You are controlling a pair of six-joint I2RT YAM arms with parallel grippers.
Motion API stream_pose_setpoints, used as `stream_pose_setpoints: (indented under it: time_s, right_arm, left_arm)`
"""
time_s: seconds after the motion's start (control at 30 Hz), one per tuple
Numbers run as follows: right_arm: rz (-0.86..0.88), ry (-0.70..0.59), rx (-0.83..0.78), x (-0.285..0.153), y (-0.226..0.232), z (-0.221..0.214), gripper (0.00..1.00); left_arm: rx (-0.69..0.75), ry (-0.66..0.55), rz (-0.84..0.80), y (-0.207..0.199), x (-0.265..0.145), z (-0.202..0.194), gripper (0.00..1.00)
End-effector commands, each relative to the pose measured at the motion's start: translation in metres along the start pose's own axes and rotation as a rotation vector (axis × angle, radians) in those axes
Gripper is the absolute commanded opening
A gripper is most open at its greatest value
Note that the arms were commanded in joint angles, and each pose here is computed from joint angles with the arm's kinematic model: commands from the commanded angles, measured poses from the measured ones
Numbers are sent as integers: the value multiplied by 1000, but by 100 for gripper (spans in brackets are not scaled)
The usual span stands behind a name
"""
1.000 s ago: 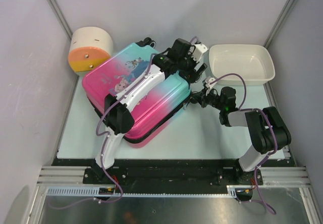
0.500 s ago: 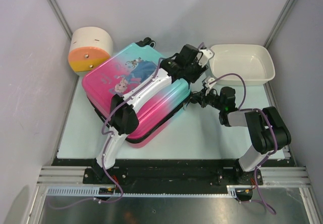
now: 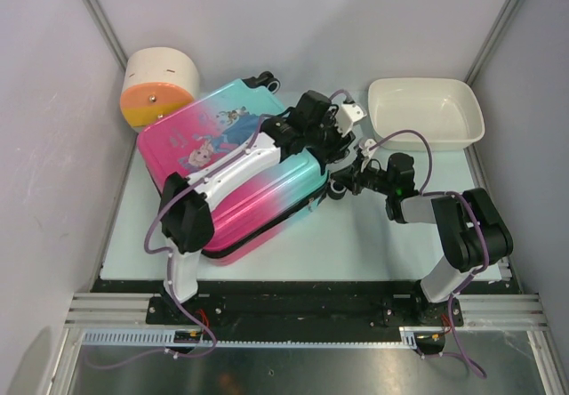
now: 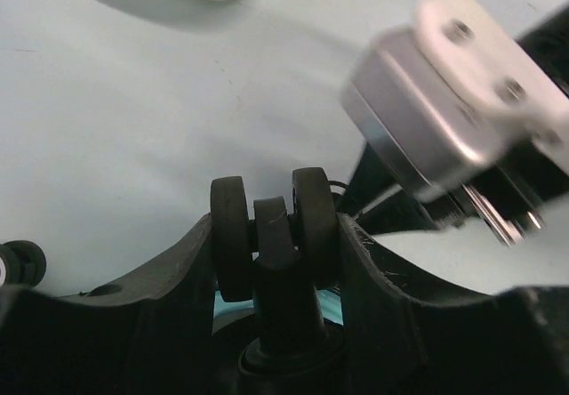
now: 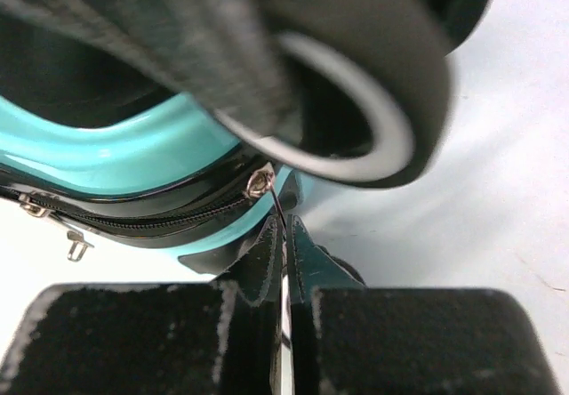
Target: Open, take out, and arrange the luggage
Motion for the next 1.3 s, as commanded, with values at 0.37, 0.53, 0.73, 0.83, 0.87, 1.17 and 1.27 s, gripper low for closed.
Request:
stream_pose_setpoints:
  time_s: [0.37,0.53,0.73,0.83,0.87,1.17,1.27]
  right_arm:
    - [64,-207,-77,2,31,56,0]
    - [97,-186,-61,7,37,46,0]
    - [216,-136,-27,-3,46,37,37]
    - [286,-86,20,-14,49,28,59]
    - [334,-67,25,-17,55,23,66]
    - [504,-13,34,-9,97,8,67]
    - [523,-4,25,-4,105,1,67]
  left_arm:
    - [-10,58,-353,-69,-66,-41,0]
    - [-5,41,-377,-72,-70,-39,0]
    - [28,29,-397,-76,-76,-43,0]
    - [54,12,-422,-82,-83,-46,0]
    - [72,4,-429,-83,-86,-47,0]
    - [165,-39,-501,-105,-113,-64,0]
    - [197,-66,-521,-112,-124,-66,0]
Point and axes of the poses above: each gripper's point midway between its finger pads, its own x axis out along the fingers, its own y axis along the line the jaws close on, z = x × y, the point moved 2 cm from there along -x, back along the fingers, and after that the axes turned 8 degrees about x, right-handed, at the moved point
